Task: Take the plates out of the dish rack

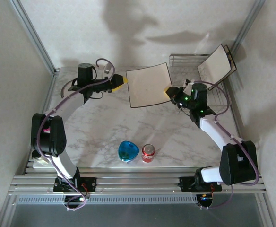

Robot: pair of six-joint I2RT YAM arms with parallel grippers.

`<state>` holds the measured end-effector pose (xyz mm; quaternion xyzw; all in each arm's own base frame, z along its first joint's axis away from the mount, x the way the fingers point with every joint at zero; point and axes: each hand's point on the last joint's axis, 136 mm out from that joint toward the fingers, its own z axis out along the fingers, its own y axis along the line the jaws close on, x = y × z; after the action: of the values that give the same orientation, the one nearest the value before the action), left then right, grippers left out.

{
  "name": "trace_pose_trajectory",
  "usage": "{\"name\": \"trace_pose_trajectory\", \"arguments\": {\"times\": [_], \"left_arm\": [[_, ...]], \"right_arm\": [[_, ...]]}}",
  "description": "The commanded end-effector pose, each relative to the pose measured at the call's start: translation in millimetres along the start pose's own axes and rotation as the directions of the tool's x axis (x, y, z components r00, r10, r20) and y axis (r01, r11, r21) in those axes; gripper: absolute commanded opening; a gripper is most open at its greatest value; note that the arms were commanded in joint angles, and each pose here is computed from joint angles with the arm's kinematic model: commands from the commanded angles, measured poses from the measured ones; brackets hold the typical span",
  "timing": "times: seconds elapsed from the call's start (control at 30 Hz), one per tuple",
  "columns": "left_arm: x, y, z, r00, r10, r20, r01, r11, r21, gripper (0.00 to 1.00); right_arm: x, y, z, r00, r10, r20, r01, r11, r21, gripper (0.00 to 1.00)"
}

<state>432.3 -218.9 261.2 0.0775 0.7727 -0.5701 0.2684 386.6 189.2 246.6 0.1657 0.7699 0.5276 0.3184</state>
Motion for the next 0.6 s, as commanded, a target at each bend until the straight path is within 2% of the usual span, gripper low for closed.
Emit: {"name": "trace_pose_trajectory", "arguments": {"times": [0.0, 0.43, 0.47, 0.57], "left_arm": [[-2, -7, 7, 1.000, 0.011, 0.004, -0.012, 0.998, 0.060, 0.99], [4, 2, 14, 1.000, -0.022, -0.001, 0.022, 0.998, 0.061, 0.91], [5, 2, 16, 1.000, -0.022, -0.002, 0.022, 0.998, 0.064, 0.89], [5, 0, 18, 1.000, -0.028, -0.004, 0.029, 0.997, 0.078, 0.64]], "right_arm": [[-27, 94, -13, 0.983, -0.127, 0.129, 0.156, 0.957, -0.245, 0.00], [-17, 112, 3, 0.982, -0.113, 0.149, 0.153, 0.942, -0.297, 0.00], [-16, 112, 5, 0.983, -0.111, 0.147, 0.151, 0.942, -0.300, 0.00], [-13, 115, 11, 0.985, -0.112, 0.134, 0.150, 0.938, -0.313, 0.00]]}}
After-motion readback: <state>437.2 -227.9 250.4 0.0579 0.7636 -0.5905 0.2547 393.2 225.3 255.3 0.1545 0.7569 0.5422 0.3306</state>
